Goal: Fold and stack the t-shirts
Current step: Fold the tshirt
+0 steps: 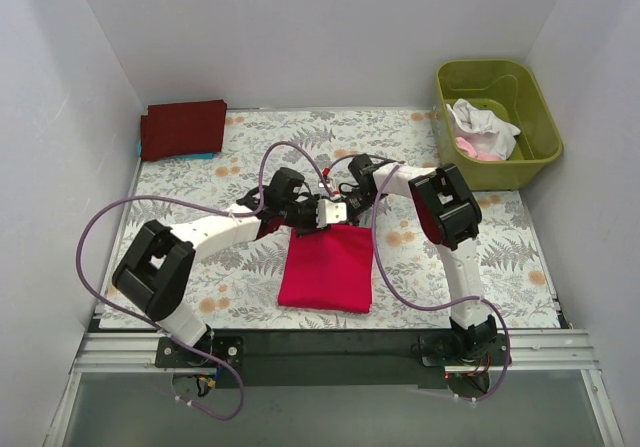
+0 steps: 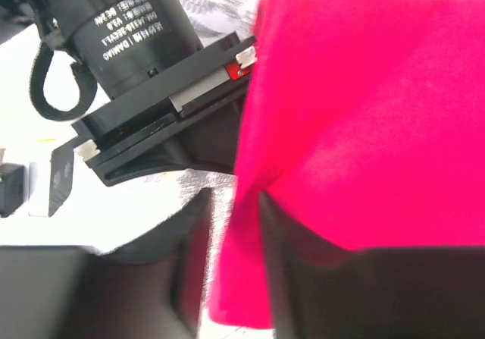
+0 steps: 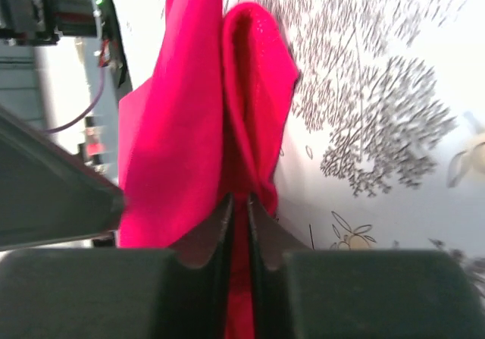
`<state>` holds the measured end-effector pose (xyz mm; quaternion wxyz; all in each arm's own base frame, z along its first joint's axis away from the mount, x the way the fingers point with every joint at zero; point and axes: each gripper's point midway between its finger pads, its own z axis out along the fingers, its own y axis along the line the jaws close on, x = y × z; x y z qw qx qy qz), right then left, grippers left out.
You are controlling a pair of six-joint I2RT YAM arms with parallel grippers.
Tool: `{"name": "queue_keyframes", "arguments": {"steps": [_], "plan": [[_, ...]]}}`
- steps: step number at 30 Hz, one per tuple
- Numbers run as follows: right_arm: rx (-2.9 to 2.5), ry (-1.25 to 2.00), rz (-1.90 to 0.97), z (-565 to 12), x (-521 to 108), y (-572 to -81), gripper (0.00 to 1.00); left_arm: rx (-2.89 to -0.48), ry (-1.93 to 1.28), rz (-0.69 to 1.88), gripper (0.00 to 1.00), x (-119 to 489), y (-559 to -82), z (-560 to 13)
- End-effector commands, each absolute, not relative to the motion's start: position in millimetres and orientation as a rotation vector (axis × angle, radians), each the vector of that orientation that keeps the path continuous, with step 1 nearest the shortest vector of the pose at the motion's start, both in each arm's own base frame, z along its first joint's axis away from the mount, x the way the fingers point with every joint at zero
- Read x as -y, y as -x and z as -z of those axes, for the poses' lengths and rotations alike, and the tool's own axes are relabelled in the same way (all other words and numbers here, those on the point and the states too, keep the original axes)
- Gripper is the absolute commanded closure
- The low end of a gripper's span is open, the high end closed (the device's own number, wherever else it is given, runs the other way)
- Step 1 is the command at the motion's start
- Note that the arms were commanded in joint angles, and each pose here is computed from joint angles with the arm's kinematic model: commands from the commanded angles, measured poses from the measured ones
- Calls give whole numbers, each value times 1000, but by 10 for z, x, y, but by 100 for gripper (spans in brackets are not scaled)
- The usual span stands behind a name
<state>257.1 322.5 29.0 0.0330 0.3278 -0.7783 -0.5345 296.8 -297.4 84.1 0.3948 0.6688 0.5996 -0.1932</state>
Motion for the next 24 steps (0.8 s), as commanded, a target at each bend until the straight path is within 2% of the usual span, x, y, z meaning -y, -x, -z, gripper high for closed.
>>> {"name": "queue_keyframes", "arguments": {"steps": [1,4,7,11,14,16,17,19,22,24], "plan": [[2492,-1201,1652,-719,-3330,-2825,80,-1376,-1617,379,64,2965,-3110,-1369],[2559,-1289,1623,-893,-3355,-2978,74,-1346,-1564,370,54,2944,-3088,-1650],[2629,-1397,1562,-1051,-3329,-3135,71,-1345,-1515,381,54,2895,-3013,-1878],[2714,-1472,1471,-1232,-3172,-3329,63,-1514,-1471,496,55,2793,-2825,-1849],[2772,-1502,1457,-1421,-2965,-3502,58,-1685,-1371,676,55,2760,-2711,-1868],[2768,-1514,1411,-1444,-2781,-3445,58,-1847,-1276,806,56,2741,-2679,-1779],[2766,-1542,1406,-1528,-2732,-3382,61,-1893,-1248,904,56,2771,-2615,-1836],[2690,-1534,1459,-1591,-2650,-3061,66,-2077,-1082,1086,56,2752,-2585,-1754],[2598,-1426,1569,-1622,-2662,-2684,69,-2244,-831,1346,57,2784,-2488,-1741],[2519,-1340,1624,-1533,-2666,-2394,71,-2289,-731,1430,57,2824,-2468,-1620]]}}
